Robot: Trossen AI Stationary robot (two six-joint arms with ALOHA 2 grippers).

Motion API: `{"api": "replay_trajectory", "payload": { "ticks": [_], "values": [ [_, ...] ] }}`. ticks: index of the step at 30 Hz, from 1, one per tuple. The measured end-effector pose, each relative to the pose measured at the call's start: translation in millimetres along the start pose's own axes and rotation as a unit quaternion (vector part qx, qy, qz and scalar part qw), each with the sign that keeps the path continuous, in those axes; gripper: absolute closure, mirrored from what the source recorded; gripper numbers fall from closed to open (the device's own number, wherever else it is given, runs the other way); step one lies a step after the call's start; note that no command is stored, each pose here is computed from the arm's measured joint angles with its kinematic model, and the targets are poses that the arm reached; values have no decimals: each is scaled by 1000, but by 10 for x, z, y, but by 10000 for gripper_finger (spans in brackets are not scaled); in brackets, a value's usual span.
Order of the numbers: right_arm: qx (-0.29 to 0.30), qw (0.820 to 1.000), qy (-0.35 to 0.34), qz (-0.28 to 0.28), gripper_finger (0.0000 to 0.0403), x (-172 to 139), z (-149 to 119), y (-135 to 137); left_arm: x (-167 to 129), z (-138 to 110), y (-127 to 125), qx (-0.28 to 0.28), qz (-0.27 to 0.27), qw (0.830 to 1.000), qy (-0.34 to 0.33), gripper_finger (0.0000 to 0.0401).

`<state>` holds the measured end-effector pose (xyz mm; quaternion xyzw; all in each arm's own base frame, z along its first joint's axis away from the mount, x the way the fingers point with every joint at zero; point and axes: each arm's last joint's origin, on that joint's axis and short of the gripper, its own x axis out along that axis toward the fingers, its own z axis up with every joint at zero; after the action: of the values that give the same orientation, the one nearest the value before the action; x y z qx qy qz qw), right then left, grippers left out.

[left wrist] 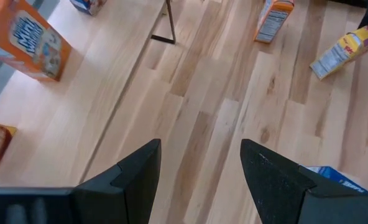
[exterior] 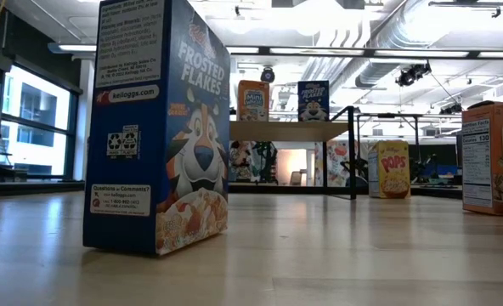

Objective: Stack cereal on shelf
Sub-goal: Put the bottom yellow cereal box aligned with the other yellow cereal box on the shelf

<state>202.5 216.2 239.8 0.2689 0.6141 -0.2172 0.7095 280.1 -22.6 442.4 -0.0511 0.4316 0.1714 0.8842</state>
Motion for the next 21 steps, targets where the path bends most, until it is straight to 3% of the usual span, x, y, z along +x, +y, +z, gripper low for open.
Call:
{"api": "replay_trajectory", "payload": {
  "ticks": [11, 21],
  "values": [
    [-21, 1000, -3, -1, 256, 2, 56, -4, 56, 41, 146, -10, -46, 999, 24, 186],
    [-32, 999, -12, 5, 256, -27, 268, -39, 75, 54, 198, 25, -87, 995, 35, 135]
  ]
}}
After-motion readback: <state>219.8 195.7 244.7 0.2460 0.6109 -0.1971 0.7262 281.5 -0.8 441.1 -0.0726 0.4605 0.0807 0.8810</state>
